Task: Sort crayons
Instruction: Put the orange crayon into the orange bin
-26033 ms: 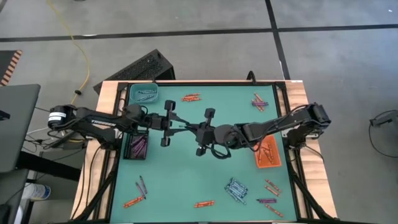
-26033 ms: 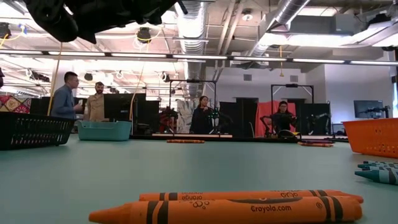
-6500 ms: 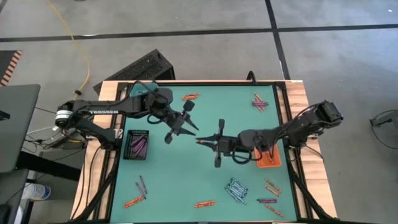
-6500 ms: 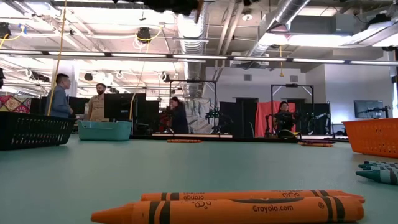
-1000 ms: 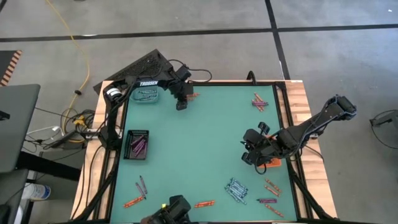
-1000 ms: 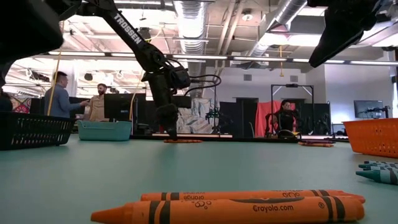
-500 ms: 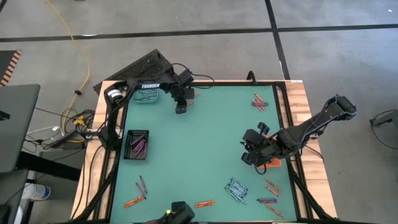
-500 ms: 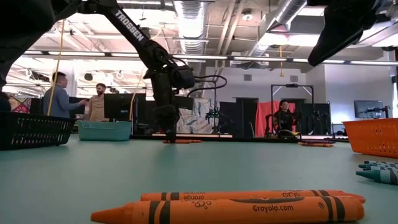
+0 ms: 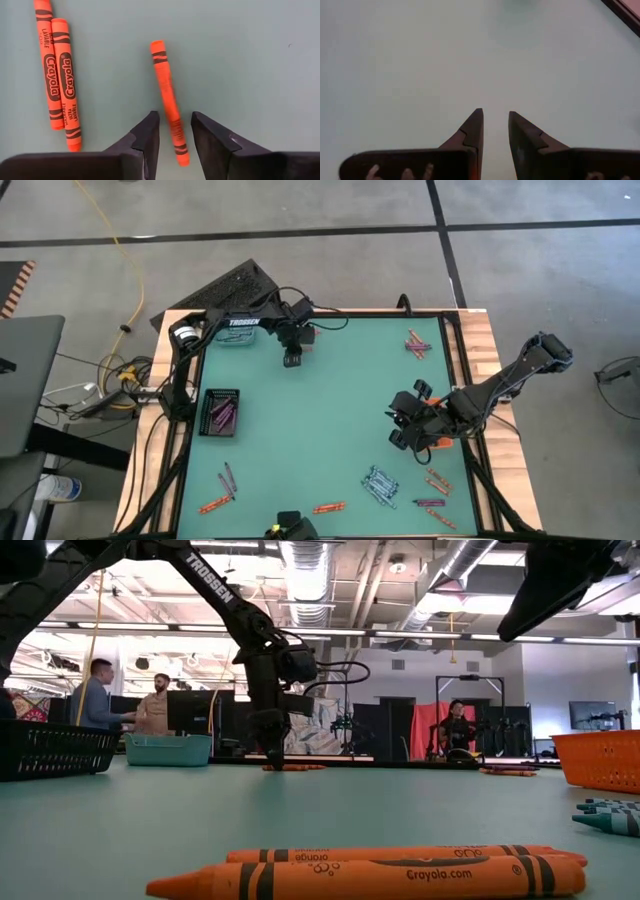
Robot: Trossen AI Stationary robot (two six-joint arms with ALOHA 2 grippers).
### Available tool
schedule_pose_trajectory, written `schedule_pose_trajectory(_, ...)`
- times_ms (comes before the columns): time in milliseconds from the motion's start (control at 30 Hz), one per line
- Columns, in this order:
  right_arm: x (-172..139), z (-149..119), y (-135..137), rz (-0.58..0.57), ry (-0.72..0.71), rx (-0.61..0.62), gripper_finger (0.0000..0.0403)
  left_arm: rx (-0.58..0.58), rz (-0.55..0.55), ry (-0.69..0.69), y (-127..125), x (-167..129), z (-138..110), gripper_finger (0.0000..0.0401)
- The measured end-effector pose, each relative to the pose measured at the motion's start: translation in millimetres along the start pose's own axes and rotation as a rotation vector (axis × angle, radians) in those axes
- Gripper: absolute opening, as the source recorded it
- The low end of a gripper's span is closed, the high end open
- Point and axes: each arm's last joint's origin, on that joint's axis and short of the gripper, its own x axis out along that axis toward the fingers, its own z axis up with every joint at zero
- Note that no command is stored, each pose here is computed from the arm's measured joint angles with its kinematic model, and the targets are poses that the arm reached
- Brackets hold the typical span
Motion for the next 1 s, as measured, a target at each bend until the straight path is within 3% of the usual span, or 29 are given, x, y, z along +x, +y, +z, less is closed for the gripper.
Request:
schedule_pose_trajectory(167, 0.0, 0.0, 0.0, 0.000, -0.001, 0.000, 0.0084, -0.004, 0.000, -0.001, 0.0, 0.0, 0.1, 0.0078)
schedule_pose_trajectory(367, 0.1, 0.0, 0.1, 0.000, 0.000, 0.000, 0.0084, 0.025, -0.001, -0.002, -2.3, 0.2, 1.5, 0.0011)
schedule_pose_trajectory(700, 0.0, -0.2, -0.1, -0.001, 0.002, -0.002, 0.0084, 0.132, 0.007, -0.029, -22.3, -0.1, 19.1, 0.0002)
schedule_pose_trajectory(1000, 1.2, -3.7, -3.1, -0.028, 0.023, -0.029, 0.0084, 0.261, 0.009, -0.083, -51.5, -12.5, 50.5, 0.0000)
